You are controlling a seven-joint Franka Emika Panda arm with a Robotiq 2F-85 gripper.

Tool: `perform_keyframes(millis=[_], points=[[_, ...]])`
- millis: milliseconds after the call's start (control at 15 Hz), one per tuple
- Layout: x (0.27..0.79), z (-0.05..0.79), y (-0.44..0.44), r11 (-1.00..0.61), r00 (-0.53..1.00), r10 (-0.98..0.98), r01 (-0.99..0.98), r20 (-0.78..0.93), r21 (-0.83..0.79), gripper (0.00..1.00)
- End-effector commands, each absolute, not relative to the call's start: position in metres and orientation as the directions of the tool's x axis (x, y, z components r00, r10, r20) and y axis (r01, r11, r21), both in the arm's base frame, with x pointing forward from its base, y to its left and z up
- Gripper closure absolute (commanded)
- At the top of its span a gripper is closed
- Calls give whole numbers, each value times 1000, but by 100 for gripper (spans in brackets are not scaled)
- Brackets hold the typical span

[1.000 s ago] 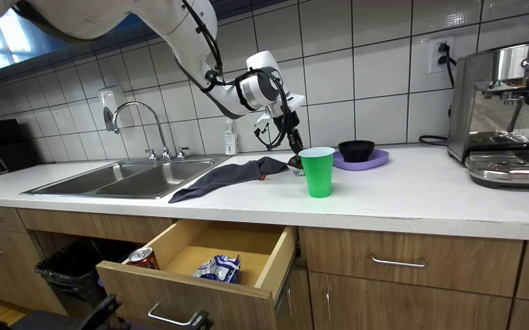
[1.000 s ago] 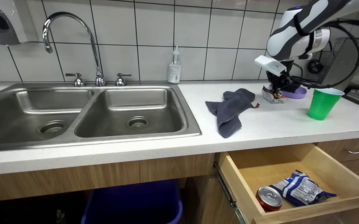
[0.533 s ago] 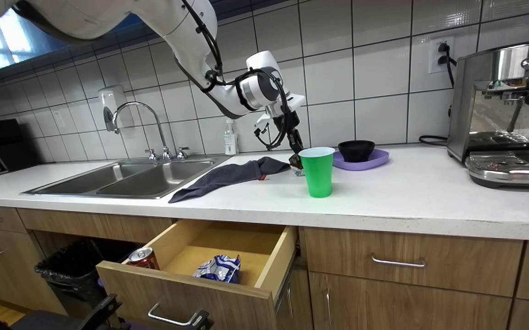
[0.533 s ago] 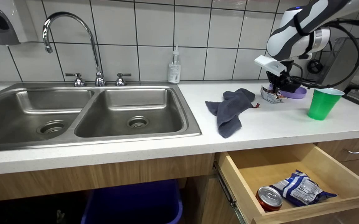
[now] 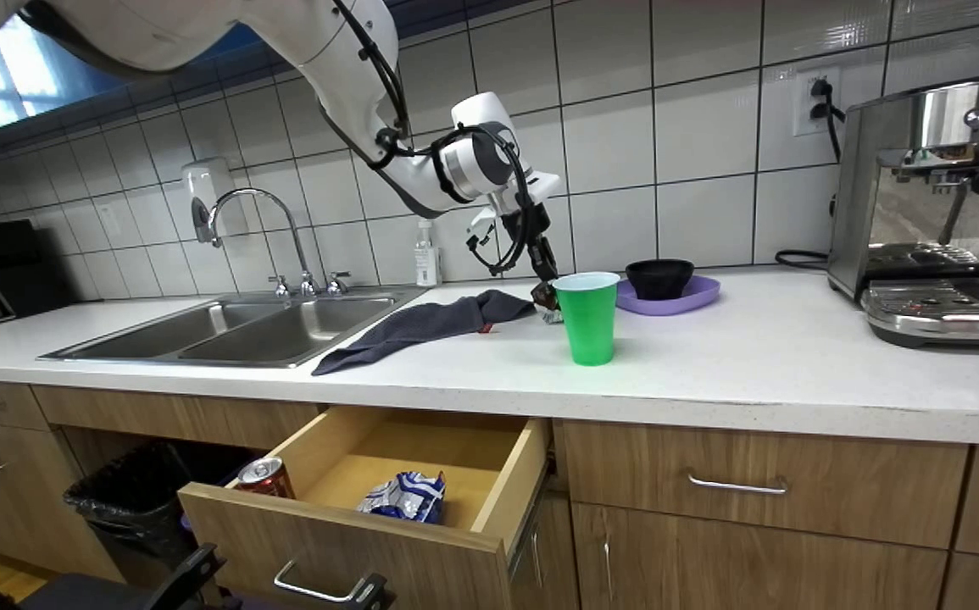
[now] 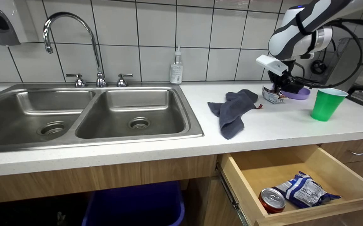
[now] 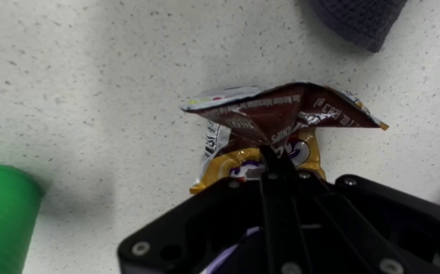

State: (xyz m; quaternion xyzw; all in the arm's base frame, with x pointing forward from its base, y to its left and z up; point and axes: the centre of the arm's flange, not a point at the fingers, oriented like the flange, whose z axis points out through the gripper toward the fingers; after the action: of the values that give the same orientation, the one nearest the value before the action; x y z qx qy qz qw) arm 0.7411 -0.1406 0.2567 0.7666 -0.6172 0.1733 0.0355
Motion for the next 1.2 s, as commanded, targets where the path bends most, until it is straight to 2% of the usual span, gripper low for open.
perform_keyframes(millis=[0, 533, 1133], points=[[726, 274, -128, -231, 171, -938, -957, 302, -176, 100], [691, 291, -103, -286, 223, -928, -940, 297, -188, 100], [627, 307, -82, -370, 307, -905, -909, 294, -191, 100]])
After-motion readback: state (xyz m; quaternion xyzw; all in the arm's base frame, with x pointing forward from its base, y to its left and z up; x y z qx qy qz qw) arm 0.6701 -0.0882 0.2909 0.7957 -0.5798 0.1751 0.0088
